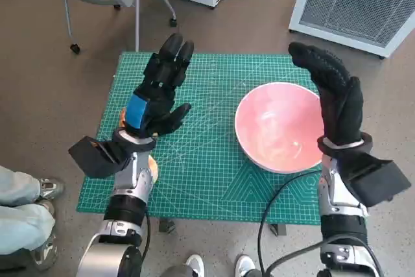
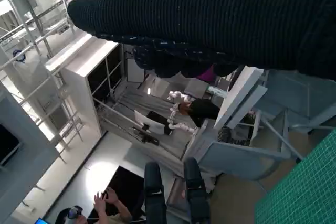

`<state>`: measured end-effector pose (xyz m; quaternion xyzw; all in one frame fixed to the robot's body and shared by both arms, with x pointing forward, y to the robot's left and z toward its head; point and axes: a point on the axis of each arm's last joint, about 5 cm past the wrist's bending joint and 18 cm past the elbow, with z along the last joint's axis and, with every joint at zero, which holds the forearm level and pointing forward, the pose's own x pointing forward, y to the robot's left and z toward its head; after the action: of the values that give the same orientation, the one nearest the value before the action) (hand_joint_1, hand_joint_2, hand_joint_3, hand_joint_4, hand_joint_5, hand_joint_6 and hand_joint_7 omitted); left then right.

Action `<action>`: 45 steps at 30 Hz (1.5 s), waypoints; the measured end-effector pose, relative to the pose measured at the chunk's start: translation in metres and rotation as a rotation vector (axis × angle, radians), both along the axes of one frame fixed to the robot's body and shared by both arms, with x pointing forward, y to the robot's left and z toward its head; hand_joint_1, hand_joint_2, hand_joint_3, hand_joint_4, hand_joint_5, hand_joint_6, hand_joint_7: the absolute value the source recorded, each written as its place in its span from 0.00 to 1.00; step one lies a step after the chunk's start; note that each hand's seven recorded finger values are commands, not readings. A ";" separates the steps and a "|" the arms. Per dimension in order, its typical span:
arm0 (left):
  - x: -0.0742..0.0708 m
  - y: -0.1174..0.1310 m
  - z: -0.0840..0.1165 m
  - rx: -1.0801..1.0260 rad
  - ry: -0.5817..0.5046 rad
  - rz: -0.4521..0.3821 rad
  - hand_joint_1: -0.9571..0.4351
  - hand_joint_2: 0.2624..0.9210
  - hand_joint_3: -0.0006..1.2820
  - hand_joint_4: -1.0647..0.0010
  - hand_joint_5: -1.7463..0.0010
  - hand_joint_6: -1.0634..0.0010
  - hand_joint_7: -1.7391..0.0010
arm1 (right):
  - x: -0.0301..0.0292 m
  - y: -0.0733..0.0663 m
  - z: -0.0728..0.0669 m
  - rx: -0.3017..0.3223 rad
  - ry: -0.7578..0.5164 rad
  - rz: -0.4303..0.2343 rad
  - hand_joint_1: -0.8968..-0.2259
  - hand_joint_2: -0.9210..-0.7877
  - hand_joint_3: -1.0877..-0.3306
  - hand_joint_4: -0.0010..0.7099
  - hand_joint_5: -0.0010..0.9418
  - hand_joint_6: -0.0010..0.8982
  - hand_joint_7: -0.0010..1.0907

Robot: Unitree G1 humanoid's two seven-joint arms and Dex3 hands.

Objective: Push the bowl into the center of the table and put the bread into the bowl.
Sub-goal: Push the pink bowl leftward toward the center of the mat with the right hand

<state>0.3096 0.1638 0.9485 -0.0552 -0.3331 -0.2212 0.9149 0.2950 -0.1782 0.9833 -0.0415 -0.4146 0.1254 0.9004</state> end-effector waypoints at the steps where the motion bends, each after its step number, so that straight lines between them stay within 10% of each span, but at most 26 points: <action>1: 0.000 0.000 0.000 0.000 -0.001 -0.003 0.21 1.00 0.32 0.95 1.00 0.95 0.90 | -0.0001 0.000 0.000 0.000 0.000 0.000 0.33 0.00 0.37 0.19 0.00 0.00 0.43; 16: 0.000 0.000 0.000 -0.004 -0.005 -0.011 0.21 1.00 0.32 0.95 1.00 0.94 0.91 | -0.0030 -0.012 -0.002 0.014 0.002 -0.042 0.33 0.00 0.38 0.19 0.00 0.00 0.44; 34: 0.000 0.000 -0.001 -0.015 -0.002 -0.012 0.21 1.00 0.31 0.93 0.99 0.91 0.93 | -0.0026 -0.068 -0.039 0.112 0.206 -0.384 0.36 0.00 0.29 0.19 0.00 0.00 0.39; 45: 0.000 0.000 -0.001 -0.017 -0.005 -0.009 0.21 1.00 0.31 0.92 1.00 0.90 0.94 | 0.0012 -0.074 -0.061 0.215 0.453 -0.436 0.44 0.00 0.25 0.16 0.00 0.02 0.39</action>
<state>0.3094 0.1637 0.9478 -0.0641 -0.3370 -0.2226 0.9126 0.2963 -0.2517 0.9218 -0.0050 -0.1962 -0.1087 0.9745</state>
